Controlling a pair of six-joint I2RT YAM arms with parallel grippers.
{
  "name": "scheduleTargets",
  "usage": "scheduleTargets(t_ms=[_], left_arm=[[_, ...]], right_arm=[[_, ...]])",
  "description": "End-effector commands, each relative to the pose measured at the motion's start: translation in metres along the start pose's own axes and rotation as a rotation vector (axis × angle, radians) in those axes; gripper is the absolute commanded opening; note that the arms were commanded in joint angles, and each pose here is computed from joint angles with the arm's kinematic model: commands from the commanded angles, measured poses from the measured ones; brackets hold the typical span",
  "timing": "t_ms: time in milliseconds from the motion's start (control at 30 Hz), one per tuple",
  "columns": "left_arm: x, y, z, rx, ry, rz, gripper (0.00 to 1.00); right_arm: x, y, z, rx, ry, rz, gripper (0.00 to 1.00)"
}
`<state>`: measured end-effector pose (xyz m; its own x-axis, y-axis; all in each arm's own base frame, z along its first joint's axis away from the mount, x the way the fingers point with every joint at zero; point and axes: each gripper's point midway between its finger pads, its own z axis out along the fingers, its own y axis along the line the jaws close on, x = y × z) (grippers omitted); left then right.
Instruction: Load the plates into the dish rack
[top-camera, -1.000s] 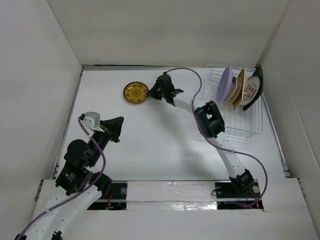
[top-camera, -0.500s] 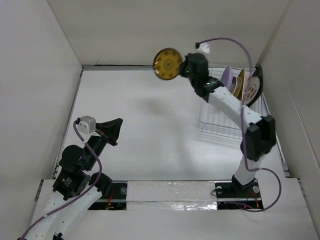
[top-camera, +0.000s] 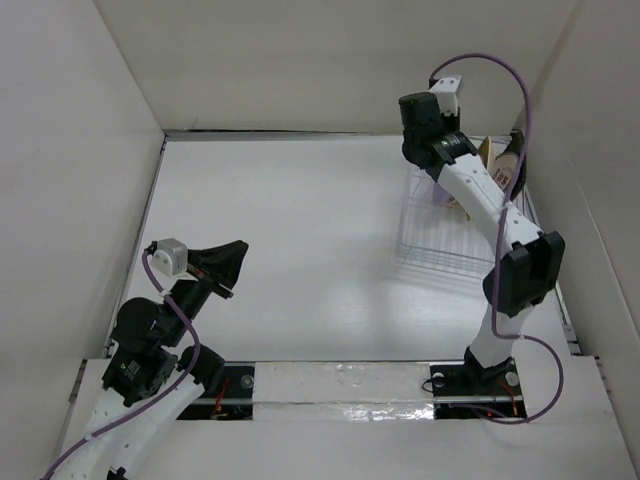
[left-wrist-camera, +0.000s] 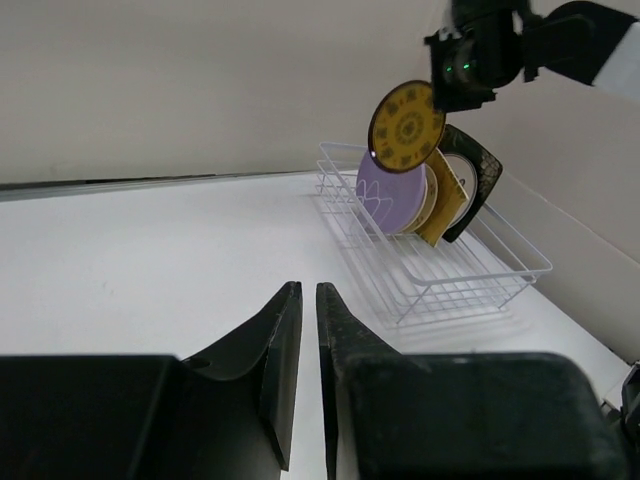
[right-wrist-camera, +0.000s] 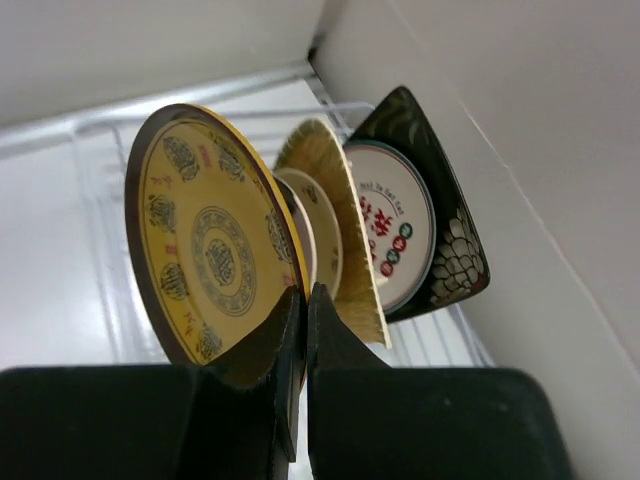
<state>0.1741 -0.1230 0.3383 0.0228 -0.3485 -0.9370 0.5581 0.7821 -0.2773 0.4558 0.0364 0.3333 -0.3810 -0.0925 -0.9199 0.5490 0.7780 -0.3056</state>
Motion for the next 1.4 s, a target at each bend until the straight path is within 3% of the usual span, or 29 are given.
scheduleTargets(t_ms=[0,267,567,667,700,800,900,933,967,1067,1100,1133,1167,1200,1267,1367], left_arm=[[-0.022,-0.01,-0.003,0.042,-0.074,-0.005,0.1],[-0.022,-0.01,-0.003,0.041,-0.073,-0.007,0.1],[-0.019,-0.007,0.0,0.022,-0.061,-0.007,0.11],[-0.014,-0.004,0.003,0.011,-0.044,-0.005,0.14],[-0.013,-0.003,0.004,0.006,-0.04,-0.005,0.17],[-0.007,0.0,0.008,-0.009,-0.021,-0.003,0.29],[-0.001,0.002,0.014,-0.018,0.009,-0.001,0.39],[0.002,0.003,0.015,-0.021,0.019,0.001,0.41],[0.002,0.009,0.016,-0.056,0.015,0.003,0.45],[0.008,0.013,0.021,-0.076,0.04,0.008,0.49],[0.012,0.016,0.024,-0.086,0.053,0.009,0.51],[0.015,0.017,0.026,-0.093,0.062,0.011,0.52],[0.017,0.02,0.028,-0.105,0.068,0.015,0.54],[0.021,0.021,0.031,-0.112,0.084,0.017,0.55],[0.027,0.027,0.035,-0.138,0.102,0.024,0.58],[0.038,0.037,0.042,-0.192,0.142,0.035,0.61]], right_arm=[[-0.002,-0.017,0.0,0.093,0.032,-0.148,0.0],[0.02,0.016,0.035,0.099,0.121,-0.295,0.0],[0.06,0.055,0.056,0.033,0.181,-0.292,0.0],[0.038,0.075,0.04,-0.112,0.138,-0.158,0.45],[0.012,0.072,0.023,-0.169,0.088,-0.073,0.66],[-0.035,0.065,-0.016,-0.293,-0.028,0.08,0.8],[-0.106,0.027,-0.096,-0.462,-0.23,0.321,0.8],[-0.088,0.039,-0.112,-0.555,-0.237,0.301,0.78],[-0.105,0.013,-0.154,-0.664,-0.319,0.385,0.74],[-0.07,0.04,-0.205,-0.977,-0.356,0.436,0.12],[-0.063,0.037,-0.227,-1.073,-0.374,0.454,0.0],[-0.058,0.046,-0.243,-1.158,-0.386,0.479,0.0],[-0.017,0.073,-0.258,-1.293,-0.333,0.398,0.0],[-0.007,0.084,-0.283,-1.395,-0.346,0.399,0.0],[0.045,0.111,-0.302,-1.503,-0.273,0.346,0.0],[0.079,0.135,-0.34,-1.665,-0.277,0.281,0.26]])
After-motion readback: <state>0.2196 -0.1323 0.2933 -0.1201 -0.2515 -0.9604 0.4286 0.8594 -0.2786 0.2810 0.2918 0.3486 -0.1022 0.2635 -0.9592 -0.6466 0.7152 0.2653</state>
